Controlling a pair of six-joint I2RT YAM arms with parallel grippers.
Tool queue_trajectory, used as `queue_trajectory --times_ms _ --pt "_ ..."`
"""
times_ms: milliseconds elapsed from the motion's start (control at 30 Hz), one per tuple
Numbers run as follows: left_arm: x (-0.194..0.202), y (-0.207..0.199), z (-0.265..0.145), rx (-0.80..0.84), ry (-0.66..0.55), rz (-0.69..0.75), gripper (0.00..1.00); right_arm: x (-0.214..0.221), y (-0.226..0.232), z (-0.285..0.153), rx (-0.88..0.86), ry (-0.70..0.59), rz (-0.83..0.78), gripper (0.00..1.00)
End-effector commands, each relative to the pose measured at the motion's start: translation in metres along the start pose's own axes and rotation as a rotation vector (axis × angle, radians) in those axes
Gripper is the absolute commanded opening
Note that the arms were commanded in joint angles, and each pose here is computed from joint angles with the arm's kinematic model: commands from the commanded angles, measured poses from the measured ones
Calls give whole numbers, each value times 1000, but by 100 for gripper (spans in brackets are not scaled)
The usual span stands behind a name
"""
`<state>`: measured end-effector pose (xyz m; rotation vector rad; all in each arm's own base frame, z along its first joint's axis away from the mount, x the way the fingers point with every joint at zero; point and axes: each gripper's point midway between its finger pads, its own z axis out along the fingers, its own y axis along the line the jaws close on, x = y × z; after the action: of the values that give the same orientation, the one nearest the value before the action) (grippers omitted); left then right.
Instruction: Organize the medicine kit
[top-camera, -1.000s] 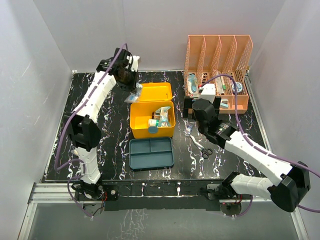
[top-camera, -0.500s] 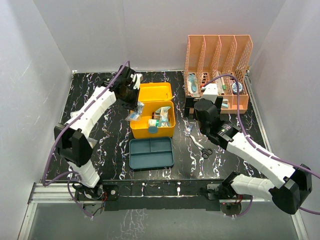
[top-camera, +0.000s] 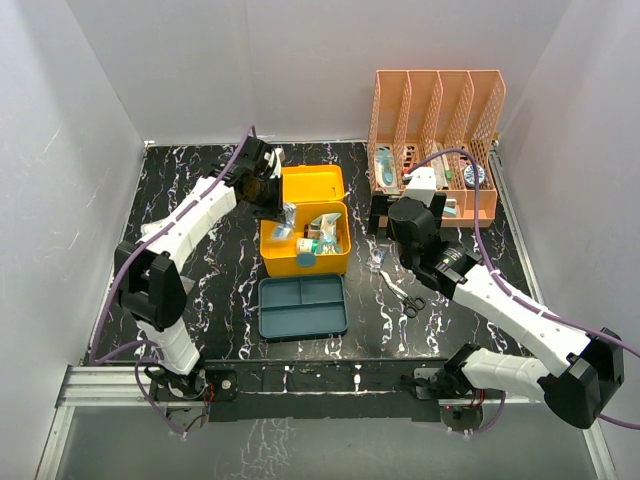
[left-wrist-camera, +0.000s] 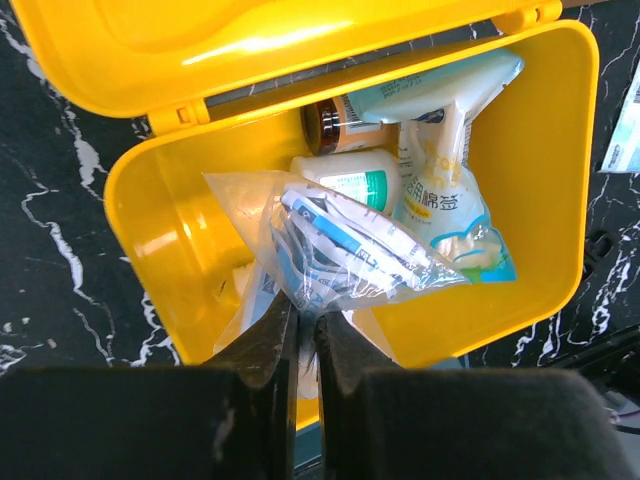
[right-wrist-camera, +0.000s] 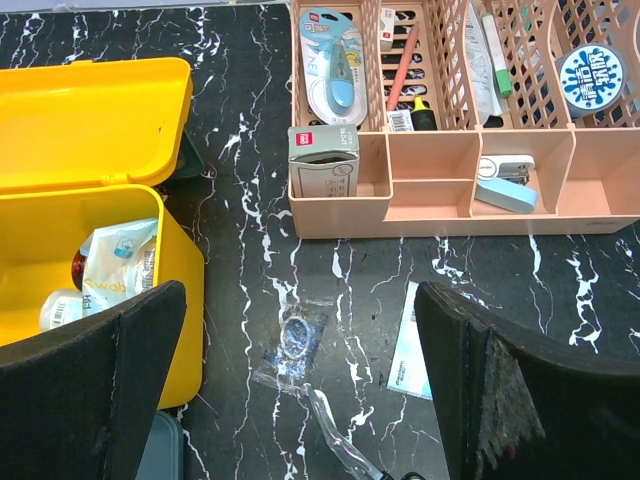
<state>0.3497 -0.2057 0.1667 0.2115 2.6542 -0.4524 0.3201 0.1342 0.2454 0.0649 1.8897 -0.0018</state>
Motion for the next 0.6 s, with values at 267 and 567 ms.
queue_trajectory --times_ms 267,567 --pt "16 -6 12 42 39 -54 29 -15 -6 -4 22 -52 42 98" --pt "10 -2 -1 17 -1 -10 50 -13 -4 -3 14 -47 47 98"
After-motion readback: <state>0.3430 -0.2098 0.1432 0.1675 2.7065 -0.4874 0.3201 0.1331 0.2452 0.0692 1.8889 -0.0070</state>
